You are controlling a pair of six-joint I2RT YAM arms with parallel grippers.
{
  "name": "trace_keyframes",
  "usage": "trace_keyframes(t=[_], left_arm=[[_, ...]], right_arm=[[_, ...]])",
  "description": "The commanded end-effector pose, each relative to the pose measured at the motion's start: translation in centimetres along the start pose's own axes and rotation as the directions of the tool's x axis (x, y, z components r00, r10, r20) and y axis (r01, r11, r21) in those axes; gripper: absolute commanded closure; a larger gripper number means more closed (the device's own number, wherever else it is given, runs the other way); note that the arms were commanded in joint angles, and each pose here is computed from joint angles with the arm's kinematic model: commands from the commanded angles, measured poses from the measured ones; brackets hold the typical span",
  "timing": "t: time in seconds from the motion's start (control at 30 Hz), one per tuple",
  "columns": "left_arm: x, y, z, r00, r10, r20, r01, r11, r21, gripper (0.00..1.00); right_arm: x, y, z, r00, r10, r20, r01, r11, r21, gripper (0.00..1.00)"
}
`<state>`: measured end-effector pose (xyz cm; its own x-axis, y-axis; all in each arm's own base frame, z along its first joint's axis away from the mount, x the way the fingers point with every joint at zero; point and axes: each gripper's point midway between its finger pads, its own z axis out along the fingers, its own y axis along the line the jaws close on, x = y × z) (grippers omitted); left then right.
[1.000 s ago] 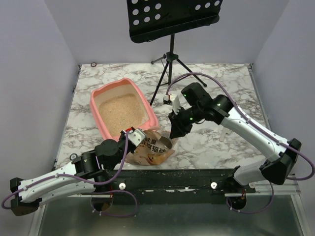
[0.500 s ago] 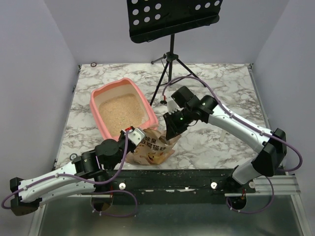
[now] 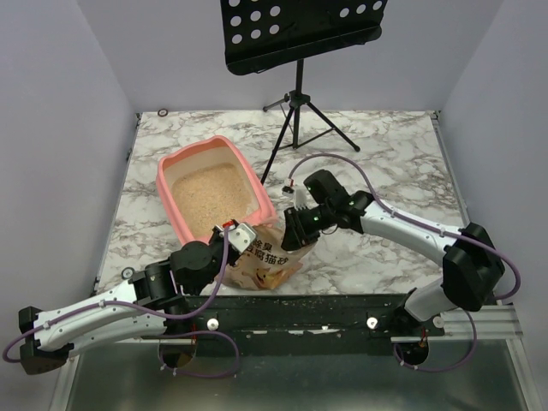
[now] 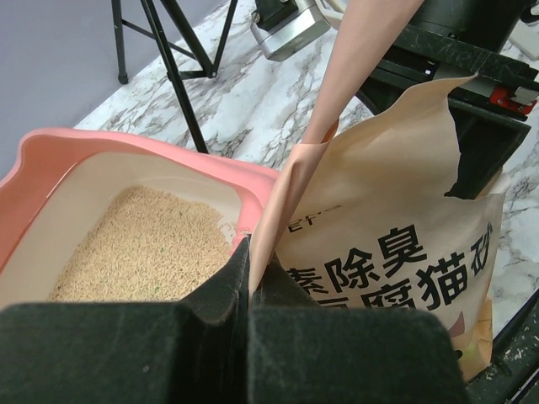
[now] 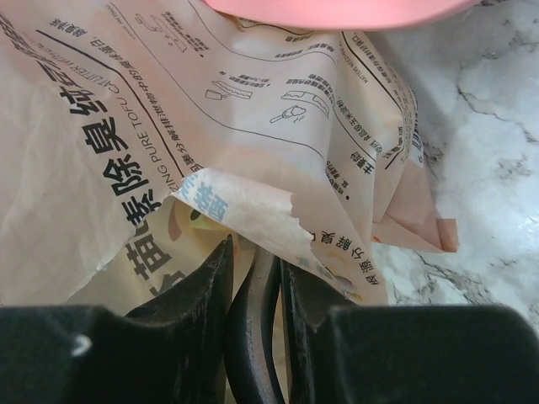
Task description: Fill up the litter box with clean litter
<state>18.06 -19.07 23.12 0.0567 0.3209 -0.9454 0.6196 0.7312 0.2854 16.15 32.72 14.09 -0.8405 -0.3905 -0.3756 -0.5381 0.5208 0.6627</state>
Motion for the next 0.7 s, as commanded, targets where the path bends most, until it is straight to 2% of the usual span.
trace_keyframes(t=[0.0, 0.33, 0.67], left_arm=[[-3.2, 1.8, -0.2, 0.994, -0.057, 0.089, 0.063, 0.996, -0.070, 1.00], [-3.1, 1.8, -0.2, 0.995, -0.052, 0.087, 0.058, 0.996, -0.072, 1.00], [-3.2, 1.9, -0.3, 0.994, -0.054, 0.093, 0.061, 0.995, -0.077, 1.00]], right_arm=[[1.5, 0.2, 1.2, 0.999, 0.042, -0.012, -0.043, 0.997, -0.071, 0.99], [-0.7, 2.0, -3.0, 0.990, 0.059, 0.127, -0.042, 0.991, -0.130, 0.99], [-1.1, 3.6, -3.2, 0.987, 0.103, 0.126, -0.064, 0.958, -0.278, 0.99]])
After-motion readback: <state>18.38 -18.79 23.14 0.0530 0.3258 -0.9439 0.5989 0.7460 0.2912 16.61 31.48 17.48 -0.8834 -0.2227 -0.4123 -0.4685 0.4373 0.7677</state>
